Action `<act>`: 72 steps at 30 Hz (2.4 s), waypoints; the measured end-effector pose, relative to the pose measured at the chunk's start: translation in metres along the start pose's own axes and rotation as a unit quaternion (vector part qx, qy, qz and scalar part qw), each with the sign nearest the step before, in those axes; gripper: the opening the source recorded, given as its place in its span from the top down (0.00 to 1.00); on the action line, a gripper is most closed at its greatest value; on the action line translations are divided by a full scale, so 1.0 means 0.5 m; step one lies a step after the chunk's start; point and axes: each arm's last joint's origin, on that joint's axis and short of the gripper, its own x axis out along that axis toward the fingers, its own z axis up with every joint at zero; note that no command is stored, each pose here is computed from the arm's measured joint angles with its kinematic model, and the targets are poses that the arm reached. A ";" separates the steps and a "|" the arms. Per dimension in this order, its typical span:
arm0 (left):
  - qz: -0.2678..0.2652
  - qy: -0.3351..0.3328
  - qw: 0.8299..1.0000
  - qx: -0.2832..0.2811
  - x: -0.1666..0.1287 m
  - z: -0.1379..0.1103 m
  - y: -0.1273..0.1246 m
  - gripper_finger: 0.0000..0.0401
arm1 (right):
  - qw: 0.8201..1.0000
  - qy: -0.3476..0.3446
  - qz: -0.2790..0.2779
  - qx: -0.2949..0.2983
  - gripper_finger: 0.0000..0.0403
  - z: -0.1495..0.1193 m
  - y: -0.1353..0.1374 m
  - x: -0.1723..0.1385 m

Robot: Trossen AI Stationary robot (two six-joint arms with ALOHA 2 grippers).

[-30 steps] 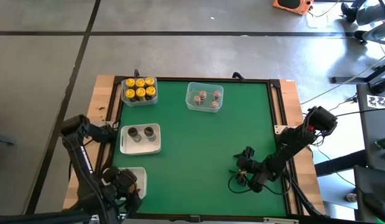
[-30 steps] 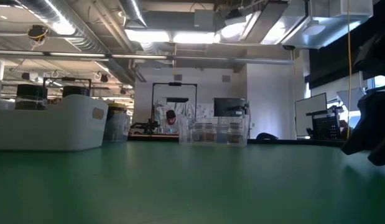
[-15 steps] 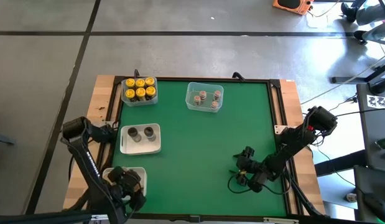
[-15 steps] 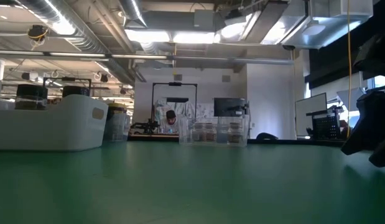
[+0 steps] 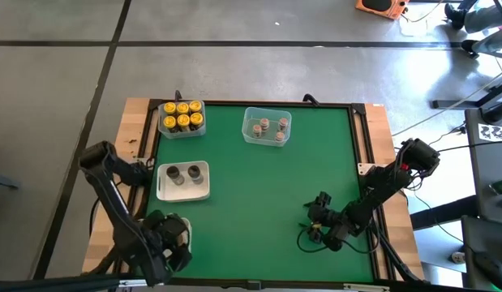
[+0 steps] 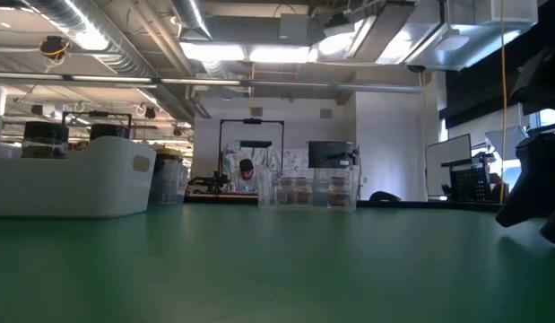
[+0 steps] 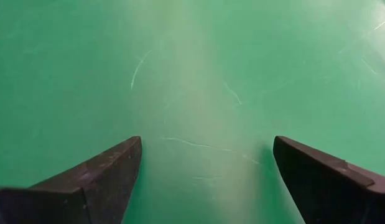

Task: Sort spices by type
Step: Put the gold seasoning bottle into the bottom white bin, then return to Home Position

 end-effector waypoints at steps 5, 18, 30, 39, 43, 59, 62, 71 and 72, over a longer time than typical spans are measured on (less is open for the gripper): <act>-0.041 -0.039 0.998 0.005 -0.033 0.050 0.010 0.19 | 1.000 0.001 0.008 0.003 0.10 0.001 0.003 0.000; 0.014 -0.035 0.989 0.144 0.022 0.208 0.017 0.43 | 0.994 0.037 0.070 -0.080 0.26 0.088 -0.040 -0.072; -0.018 -0.066 0.957 0.282 0.063 0.326 0.019 0.93 | 0.976 0.015 0.111 -0.189 0.60 0.199 -0.159 -0.069; -0.060 -0.123 0.943 0.304 0.074 0.361 0.093 0.99 | 0.975 -0.034 0.149 -0.160 0.74 0.181 -0.240 -0.065; -0.094 -0.177 0.936 0.290 0.060 0.355 0.155 0.99 | 0.978 -0.085 0.145 -0.123 0.76 0.172 -0.273 -0.077; -0.154 -0.390 0.882 0.218 0.110 0.287 0.363 1.00 | 0.960 -0.226 0.156 -0.052 0.83 0.185 -0.362 -0.096; -0.129 -0.414 0.883 0.182 0.123 0.277 0.392 0.98 | 0.958 -0.242 0.151 -0.042 0.84 0.186 -0.376 -0.093; -0.036 -0.418 0.893 0.164 0.161 0.256 0.437 0.97 | 0.960 -0.248 0.130 -0.010 0.84 0.185 -0.409 -0.091; -0.029 -0.417 0.891 0.176 0.167 0.252 0.440 0.97 | 0.960 -0.249 0.125 -0.007 0.84 0.185 -0.413 -0.092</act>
